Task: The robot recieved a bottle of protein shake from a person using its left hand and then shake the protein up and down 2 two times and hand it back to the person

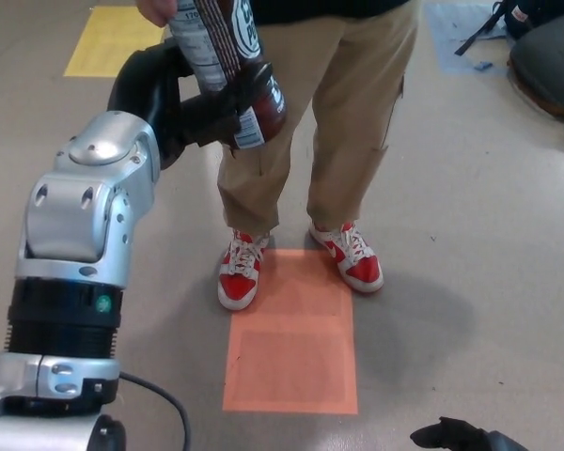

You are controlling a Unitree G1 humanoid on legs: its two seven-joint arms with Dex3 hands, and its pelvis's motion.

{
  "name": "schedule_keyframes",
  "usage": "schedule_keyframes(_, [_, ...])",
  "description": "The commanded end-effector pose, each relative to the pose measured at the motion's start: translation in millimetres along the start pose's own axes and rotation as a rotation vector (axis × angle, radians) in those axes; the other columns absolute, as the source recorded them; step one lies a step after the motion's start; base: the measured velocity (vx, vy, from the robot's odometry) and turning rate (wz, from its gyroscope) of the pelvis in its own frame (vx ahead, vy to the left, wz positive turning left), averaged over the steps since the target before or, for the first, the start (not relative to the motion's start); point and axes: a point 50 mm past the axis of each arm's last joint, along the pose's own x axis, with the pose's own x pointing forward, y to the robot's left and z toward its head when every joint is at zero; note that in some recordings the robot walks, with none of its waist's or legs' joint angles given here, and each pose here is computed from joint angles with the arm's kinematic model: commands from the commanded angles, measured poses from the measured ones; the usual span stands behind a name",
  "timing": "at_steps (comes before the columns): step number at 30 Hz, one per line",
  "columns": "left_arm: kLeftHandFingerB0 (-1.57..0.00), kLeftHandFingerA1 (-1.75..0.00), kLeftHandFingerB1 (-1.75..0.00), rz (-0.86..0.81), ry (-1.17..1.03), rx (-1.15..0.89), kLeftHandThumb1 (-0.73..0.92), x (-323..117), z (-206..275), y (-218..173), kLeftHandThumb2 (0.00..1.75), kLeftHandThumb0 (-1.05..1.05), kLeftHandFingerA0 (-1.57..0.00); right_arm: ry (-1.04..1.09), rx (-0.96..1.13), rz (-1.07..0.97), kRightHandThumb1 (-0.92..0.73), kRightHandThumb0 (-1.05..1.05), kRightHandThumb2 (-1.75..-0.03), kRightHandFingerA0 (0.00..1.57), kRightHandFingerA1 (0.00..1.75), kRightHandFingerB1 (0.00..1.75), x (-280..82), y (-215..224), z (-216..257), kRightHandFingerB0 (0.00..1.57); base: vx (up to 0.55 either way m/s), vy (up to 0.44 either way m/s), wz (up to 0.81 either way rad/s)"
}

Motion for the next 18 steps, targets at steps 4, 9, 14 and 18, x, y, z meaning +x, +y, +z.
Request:
schedule_keyframes(4, [0.00, 0.00, 0.00, -0.199, 0.055, 0.060, 0.52, -7.7, -9.6, 7.2, 0.85, -0.83, 0.00, -0.013, -0.015, -0.014, -0.77, -0.23, -0.64, 0.95, 0.70, 0.46, 1.3, -3.2, -0.3, 0.81, 0.00, 0.000, 0.00])
schedule_keyframes(9, [0.00, -0.05, -0.04, -0.212, 0.058, 0.171, 0.48, -14.8, -13.9, 12.0, 0.85, -0.79, 0.00, -0.011, -0.006, -0.011, -0.77, -0.25, -0.64, 0.93, 0.64, 0.46, 0.6, -3.6, -1.2, 0.82, 0.00, 0.000, 0.00])
schedule_keyframes(14, [0.00, -0.16, -0.10, -0.223, 0.072, 0.271, 0.48, -24.5, -24.3, 20.6, 0.89, -0.78, 0.00, -0.005, 0.013, -0.011, -0.77, -0.24, -0.64, 0.93, 0.60, 0.46, -0.6, -2.6, -1.3, 0.82, 0.00, 0.000, 0.00])
schedule_keyframes(18, [-0.06, -0.20, -0.07, -0.221, 0.037, 0.376, 0.54, -37.1, -47.0, 32.3, 0.92, -0.87, -0.05, -0.017, -0.008, -0.014, -0.78, -0.24, -0.63, 0.95, 0.62, 0.47, -0.9, -2.5, -1.1, 0.82, 0.00, 0.000, 0.00])
